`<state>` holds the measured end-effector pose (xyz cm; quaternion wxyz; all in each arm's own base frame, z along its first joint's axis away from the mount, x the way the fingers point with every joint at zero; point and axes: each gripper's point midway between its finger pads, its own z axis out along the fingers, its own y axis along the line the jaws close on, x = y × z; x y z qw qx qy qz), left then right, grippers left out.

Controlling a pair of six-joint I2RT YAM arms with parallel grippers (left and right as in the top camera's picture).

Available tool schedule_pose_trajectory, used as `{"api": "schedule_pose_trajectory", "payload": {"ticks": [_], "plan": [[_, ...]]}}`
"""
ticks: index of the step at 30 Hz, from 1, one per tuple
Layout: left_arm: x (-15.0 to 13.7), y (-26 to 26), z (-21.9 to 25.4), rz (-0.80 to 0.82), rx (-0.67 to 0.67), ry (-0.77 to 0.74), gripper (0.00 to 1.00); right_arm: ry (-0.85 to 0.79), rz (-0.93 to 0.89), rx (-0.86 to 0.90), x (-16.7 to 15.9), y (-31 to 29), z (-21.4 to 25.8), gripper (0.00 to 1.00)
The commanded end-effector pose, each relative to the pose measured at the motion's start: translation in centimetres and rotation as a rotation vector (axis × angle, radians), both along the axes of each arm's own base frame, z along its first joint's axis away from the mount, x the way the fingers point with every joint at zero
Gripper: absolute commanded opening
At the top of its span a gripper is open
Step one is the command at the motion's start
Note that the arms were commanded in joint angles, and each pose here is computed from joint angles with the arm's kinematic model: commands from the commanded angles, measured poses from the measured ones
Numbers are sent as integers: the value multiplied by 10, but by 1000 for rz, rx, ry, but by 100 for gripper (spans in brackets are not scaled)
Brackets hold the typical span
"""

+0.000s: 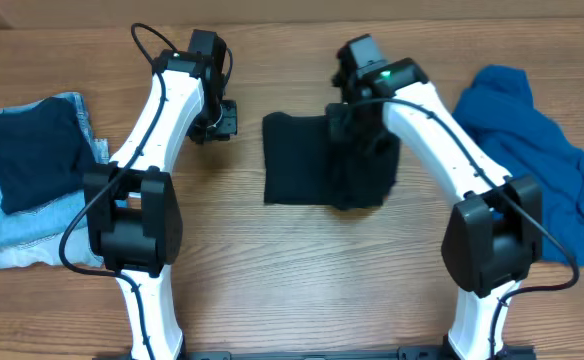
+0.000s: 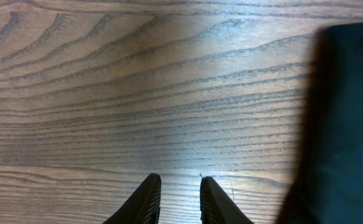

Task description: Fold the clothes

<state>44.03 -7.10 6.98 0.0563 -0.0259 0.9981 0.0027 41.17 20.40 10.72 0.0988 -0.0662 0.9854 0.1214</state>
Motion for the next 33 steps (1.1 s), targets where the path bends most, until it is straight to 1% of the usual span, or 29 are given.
{"api": "schedule_pose_trajectory", "payload": {"ticks": [1, 5, 7, 9, 14, 16, 20, 22, 24, 26, 28, 30, 31, 32, 33], "plan": [[5, -1, 24, -29, -1, -57, 25, -134, 50, 73, 7, 41, 35, 4], [4, -2, 23, -30, -1, -54, 25, -199, 67, 124, 11, 70, 45, 4], [3, -2, 22, -43, 1, -51, 25, -208, 70, 129, 12, 72, 46, 4], [1, -2, 20, -43, 2, -44, 26, -209, 35, 115, 18, 62, 45, 4], [-6, -12, 14, -65, -54, -12, 25, -172, -115, 30, 39, -10, 37, 4], [-9, -26, 15, -143, -128, -5, 24, -122, -196, 3, 41, -50, 31, 4], [-8, -29, 15, -204, -136, -14, 24, -55, -336, -45, 41, -116, 24, 4], [-7, -29, 15, -232, -133, -18, 25, -38, -400, -103, 39, -152, 22, 4], [-6, -29, 16, -259, -130, -25, 27, -16, -435, -127, 35, -173, 20, 4], [-3, -29, 16, -276, -128, -37, 30, 27, -474, -169, 24, -194, 17, 4], [-2, -31, 16, -277, -137, -41, 30, 62, -534, -279, 10, -227, 16, 4], [-2, -35, 17, -280, -160, -43, 31, 64, -562, -300, 8, -243, 16, 4], [-2, -35, 17, -280, -158, -46, 35, 60, -577, -298, 9, -249, 17, 4], [-1, -34, 17, -279, -158, -48, 37, 47, -582, -296, 9, -254, 21, 4], [-1, -33, 17, -275, -158, -48, 37, 20, -567, -295, 11, -254, 30, 4]]}}
